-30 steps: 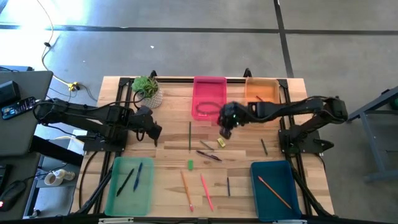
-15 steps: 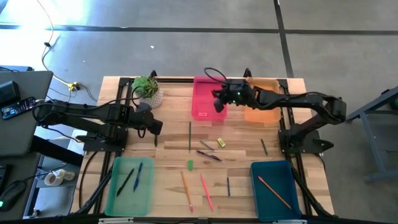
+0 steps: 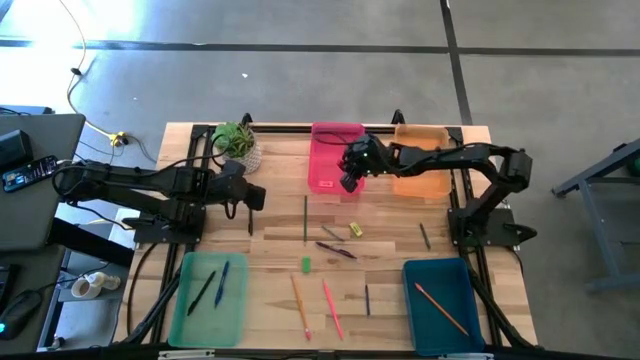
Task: Sort crayons/erasers/pens/pencils in bins
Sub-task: Put the red eraser into the pink bin, then put the green color pencil into the blue bin
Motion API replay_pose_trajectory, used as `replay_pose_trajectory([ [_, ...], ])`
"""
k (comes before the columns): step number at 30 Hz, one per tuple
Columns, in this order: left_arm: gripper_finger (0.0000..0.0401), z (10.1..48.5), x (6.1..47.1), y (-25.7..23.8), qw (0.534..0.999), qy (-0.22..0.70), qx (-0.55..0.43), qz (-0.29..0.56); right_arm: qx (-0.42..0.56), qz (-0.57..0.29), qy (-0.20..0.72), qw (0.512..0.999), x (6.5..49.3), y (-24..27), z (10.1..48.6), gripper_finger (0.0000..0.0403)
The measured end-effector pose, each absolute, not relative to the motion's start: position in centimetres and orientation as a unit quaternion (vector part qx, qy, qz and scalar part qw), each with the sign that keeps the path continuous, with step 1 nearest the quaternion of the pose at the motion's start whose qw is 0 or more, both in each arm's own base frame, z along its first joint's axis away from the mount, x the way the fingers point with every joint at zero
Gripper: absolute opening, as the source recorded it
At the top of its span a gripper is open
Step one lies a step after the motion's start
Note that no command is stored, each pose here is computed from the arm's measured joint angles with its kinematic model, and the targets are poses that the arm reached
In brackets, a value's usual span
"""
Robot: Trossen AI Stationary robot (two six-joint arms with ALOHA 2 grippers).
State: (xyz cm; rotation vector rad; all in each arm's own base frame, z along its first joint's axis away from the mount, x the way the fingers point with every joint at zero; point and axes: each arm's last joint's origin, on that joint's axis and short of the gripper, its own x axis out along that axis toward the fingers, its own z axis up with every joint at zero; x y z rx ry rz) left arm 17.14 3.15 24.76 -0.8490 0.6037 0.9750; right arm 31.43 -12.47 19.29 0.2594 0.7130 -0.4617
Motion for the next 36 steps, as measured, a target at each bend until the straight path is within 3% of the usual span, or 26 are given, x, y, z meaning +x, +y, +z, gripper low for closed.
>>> replay_pose_trajectory([
  [14,0.0090,26.9,18.6,3.2,0.797,0.218,-0.404,0.393,0.138,-0.218,0.417,0.871,31.3,-12.4,16.5,0.0044],
  [20,0.0090,27.8,18.7,3.2,0.805,0.216,-0.406,0.374,0.153,-0.225,0.413,0.869,31.3,-12.4,16.5,0.0070],
  [28,0.0090,27.4,19.3,3.0,0.802,0.251,-0.422,0.341,0.190,-0.242,0.404,0.861,31.3,-12.4,16.5,0.0117],
  [36,0.0090,27.4,20.8,2.9,0.801,0.308,-0.407,0.312,0.207,-0.251,0.382,0.865,30.6,-12.1,18.6,0.0124],
])
